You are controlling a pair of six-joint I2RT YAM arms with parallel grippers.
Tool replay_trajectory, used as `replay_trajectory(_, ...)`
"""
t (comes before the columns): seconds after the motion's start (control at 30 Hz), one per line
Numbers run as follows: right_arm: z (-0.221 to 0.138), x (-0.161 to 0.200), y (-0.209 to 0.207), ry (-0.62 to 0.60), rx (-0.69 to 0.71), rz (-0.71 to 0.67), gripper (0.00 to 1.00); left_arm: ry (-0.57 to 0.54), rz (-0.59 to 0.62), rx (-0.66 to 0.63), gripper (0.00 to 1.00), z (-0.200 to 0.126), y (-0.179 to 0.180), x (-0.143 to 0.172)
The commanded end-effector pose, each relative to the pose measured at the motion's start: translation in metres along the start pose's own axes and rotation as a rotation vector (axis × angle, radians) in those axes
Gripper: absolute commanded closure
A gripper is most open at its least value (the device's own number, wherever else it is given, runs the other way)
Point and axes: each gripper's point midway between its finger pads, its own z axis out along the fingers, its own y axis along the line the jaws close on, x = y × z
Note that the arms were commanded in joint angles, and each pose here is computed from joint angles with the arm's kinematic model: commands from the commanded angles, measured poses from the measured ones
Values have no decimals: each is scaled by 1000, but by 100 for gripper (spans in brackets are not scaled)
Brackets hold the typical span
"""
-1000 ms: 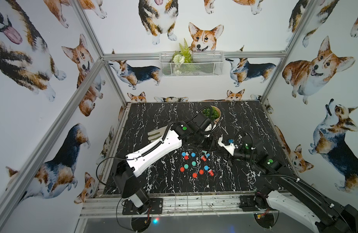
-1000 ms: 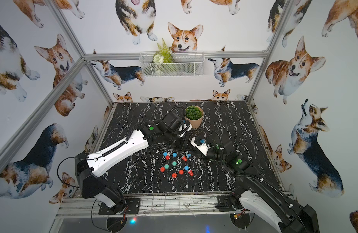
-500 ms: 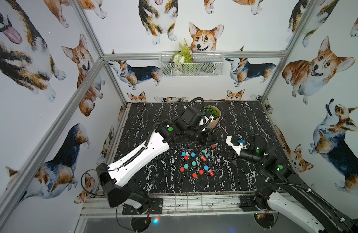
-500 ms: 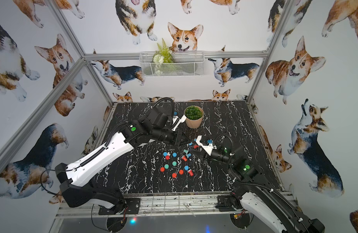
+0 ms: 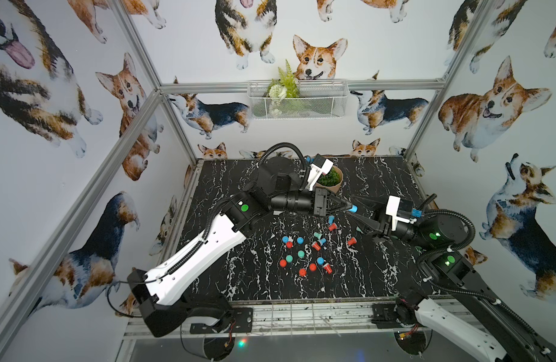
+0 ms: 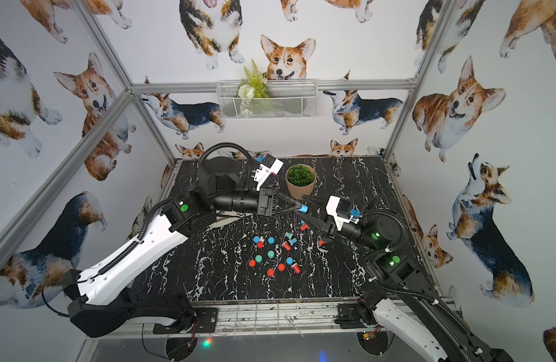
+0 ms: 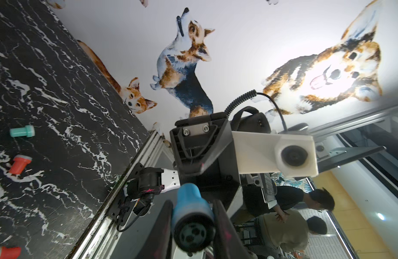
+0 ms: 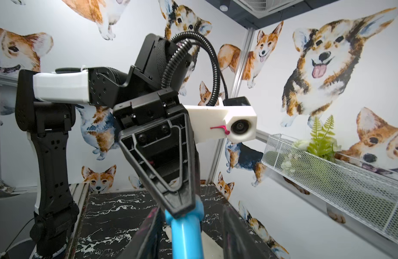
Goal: Close the stamp cap
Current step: Pick up the stamp from the center of the board.
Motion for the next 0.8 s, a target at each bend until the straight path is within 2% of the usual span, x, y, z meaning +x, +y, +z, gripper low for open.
replay_trajectory(0.0, 1, -30, 6, -98, -46, -28, 56, -16, 22, 113, 84, -6, -31, -6)
replay_trajectory(0.23, 2, -40, 4, -130, -40, -24, 60, -36, 44, 153, 83, -14, -45, -7)
replay_trajectory(0.77, 4, -49, 5, -159, -64, 0, 74, -34, 8, 157, 83, -9, -38, -7)
